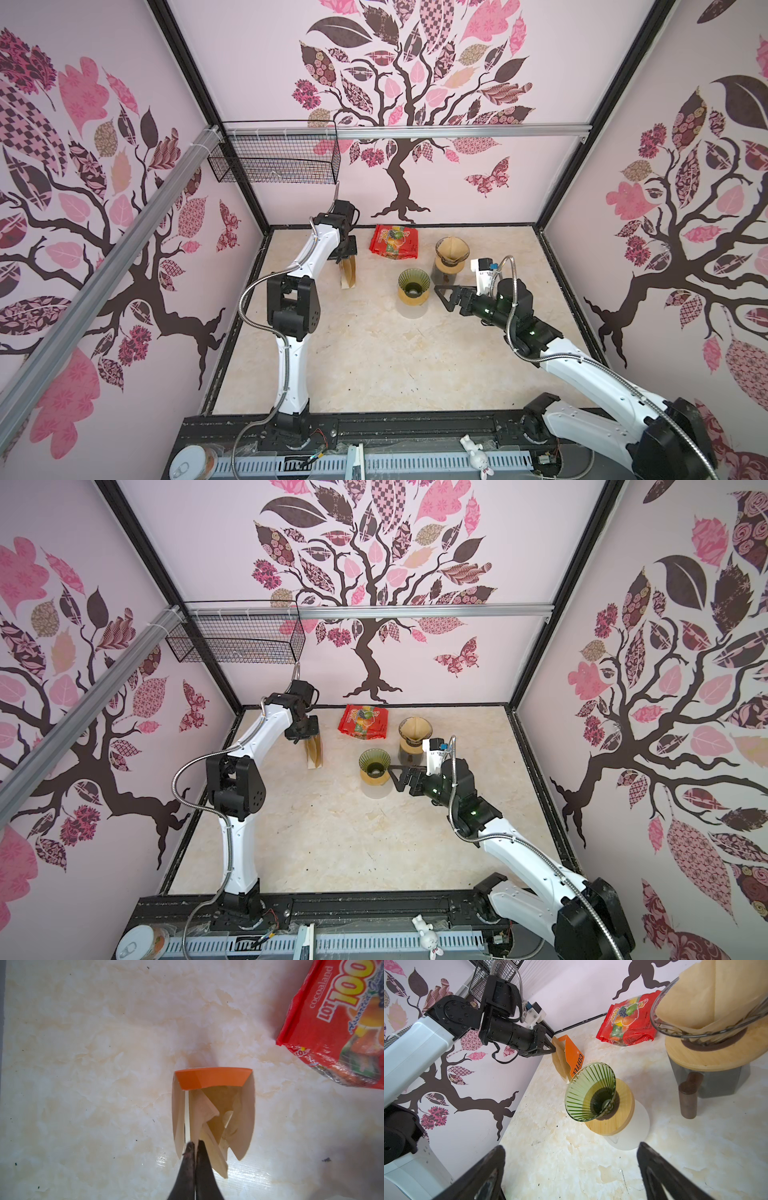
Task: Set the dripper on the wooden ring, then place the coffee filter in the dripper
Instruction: 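Lift the brown paper filter out of the box with the left gripper, then carry the filter over the green dripper with the left gripper while the right approaches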
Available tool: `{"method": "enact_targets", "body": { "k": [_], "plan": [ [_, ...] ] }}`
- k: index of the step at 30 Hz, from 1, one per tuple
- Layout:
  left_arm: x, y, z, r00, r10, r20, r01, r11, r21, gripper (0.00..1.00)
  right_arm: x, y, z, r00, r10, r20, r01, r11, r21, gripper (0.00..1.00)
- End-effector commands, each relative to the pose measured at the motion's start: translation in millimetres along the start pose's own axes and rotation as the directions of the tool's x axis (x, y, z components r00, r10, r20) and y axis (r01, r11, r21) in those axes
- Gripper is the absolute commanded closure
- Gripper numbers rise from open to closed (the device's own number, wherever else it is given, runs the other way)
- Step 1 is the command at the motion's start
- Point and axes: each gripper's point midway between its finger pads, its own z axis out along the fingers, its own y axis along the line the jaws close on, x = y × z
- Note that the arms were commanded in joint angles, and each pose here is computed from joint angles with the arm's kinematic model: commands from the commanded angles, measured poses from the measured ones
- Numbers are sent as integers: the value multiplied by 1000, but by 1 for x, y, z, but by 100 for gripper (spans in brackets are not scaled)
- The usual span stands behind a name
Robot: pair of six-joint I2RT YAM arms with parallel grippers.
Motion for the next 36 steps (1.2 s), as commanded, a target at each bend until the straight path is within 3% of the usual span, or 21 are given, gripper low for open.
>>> {"method": "enact_targets", "body": {
  "k": [1,11,22,36],
  "plan": [
    [2,3,-15,1000,-4,14,4,1000,-8,100,1,0,2,1000,-3,-2,3,1000,-4,0],
    [1,9,-43,998,-23,51,24,1000,-7,100,1,0,2,1000,-7,-2,7,1000,-4,0],
    [8,10,-96,990,-61,130,54,997,58,100,0,1,2,1000,-14,2,14,1000,-3,0],
    [51,-15,-192,977,-69,200,1,946,325,100,-6,-2,-4,999,-40,30,39,999,27,0]
  ]
}}
